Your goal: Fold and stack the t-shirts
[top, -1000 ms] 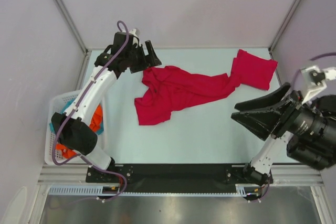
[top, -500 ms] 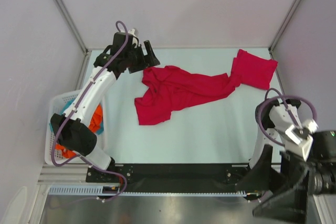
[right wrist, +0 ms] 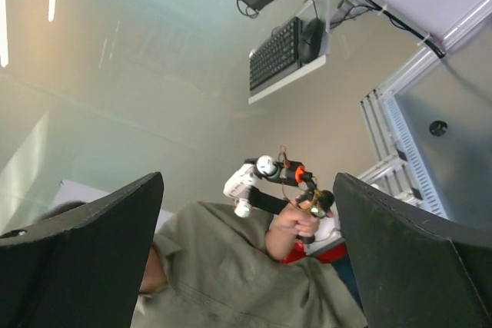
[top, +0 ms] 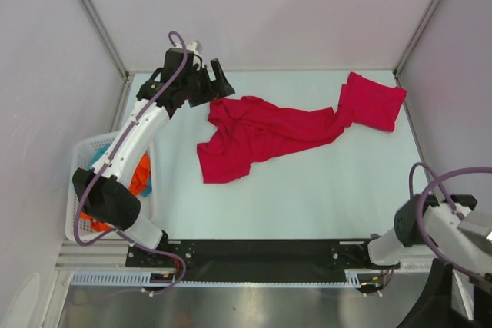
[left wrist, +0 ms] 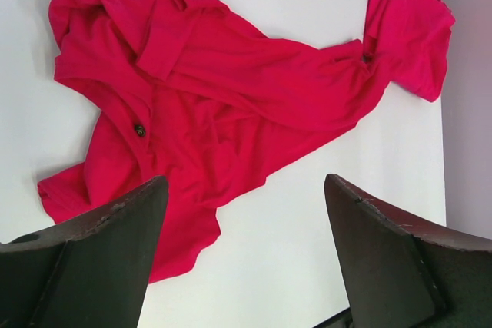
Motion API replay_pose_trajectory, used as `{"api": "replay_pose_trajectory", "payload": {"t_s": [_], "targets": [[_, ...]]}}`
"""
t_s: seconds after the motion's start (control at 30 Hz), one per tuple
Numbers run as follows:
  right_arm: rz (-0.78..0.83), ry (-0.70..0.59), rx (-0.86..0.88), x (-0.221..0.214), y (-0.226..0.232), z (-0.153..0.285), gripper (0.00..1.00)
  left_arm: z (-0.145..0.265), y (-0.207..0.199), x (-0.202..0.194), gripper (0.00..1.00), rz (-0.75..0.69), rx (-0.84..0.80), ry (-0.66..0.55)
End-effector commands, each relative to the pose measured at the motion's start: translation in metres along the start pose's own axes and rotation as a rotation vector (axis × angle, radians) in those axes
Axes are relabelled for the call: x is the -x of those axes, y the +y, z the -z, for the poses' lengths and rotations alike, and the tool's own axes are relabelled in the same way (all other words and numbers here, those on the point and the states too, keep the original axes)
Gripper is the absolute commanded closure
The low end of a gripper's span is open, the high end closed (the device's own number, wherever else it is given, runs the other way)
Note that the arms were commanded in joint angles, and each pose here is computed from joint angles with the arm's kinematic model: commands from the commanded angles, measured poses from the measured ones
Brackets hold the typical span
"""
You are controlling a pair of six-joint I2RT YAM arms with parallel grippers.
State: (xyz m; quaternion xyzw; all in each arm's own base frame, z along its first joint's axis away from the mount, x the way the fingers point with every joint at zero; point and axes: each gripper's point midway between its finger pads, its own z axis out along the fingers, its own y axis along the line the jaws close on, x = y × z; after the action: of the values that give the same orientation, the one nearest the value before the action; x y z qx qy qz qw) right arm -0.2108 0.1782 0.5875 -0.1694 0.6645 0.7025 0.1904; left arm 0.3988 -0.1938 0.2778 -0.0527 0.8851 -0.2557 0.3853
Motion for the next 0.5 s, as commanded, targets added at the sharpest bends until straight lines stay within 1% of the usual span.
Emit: {"api": "replay_pose_trajectory", "payload": {"t_s": [0.0,0.03,0.07,0.1,0.13,0.17,0.2,0.23,0.27,0.3,0.37,0.4,0.47], "targets": [[-0.139,0.243,-0.126,0.011,0.01,0.019,0.0,0.024,-0.021,0.017,0.12,-0.012,-0.087,-0.074],[-0.059,0.246,-0.119,-0.029,0.021,0.022,0.0,0.026,-0.022,0.018,0.12,-0.013,-0.091,-0.078],[-0.164,0.255,-0.1,0.009,0.022,0.019,0.0,0.026,-0.022,0.017,0.12,-0.015,-0.094,-0.078],[-0.168,0.255,-0.099,0.003,0.024,0.019,0.0,0.027,-0.023,0.017,0.12,-0.016,-0.099,-0.082],[-0.195,0.255,-0.1,0.014,0.022,0.019,0.0,0.032,-0.023,0.019,0.12,-0.018,-0.103,-0.094],[-0.195,0.247,-0.12,0.001,0.025,0.019,0.0,0.032,-0.022,0.016,0.12,-0.017,-0.103,-0.092],[-0.209,0.24,-0.133,0.0,0.022,0.019,0.0,0.033,-0.023,0.017,0.12,-0.022,-0.111,-0.096],[-0.327,0.234,-0.144,0.036,0.015,0.016,0.0,0.033,-0.023,0.017,0.12,-0.025,-0.111,-0.1],[-0.396,0.222,-0.163,0.028,0.014,0.016,0.0,0.035,-0.023,0.016,0.11,-0.029,-0.115,-0.103],[-0.454,0.217,-0.168,0.037,0.015,0.015,0.0,0.036,-0.023,0.017,0.11,-0.03,-0.115,-0.107],[-0.327,0.21,-0.172,0.04,0.021,0.015,0.0,0.04,-0.022,0.017,0.11,-0.037,-0.12,-0.112],[-0.376,0.22,-0.163,0.063,0.022,0.013,0.0,0.042,-0.021,0.018,0.11,-0.038,-0.117,-0.115],[-0.379,0.229,-0.154,0.063,0.024,0.014,0.0,0.046,-0.019,0.019,0.11,-0.043,-0.118,-0.126]]}}
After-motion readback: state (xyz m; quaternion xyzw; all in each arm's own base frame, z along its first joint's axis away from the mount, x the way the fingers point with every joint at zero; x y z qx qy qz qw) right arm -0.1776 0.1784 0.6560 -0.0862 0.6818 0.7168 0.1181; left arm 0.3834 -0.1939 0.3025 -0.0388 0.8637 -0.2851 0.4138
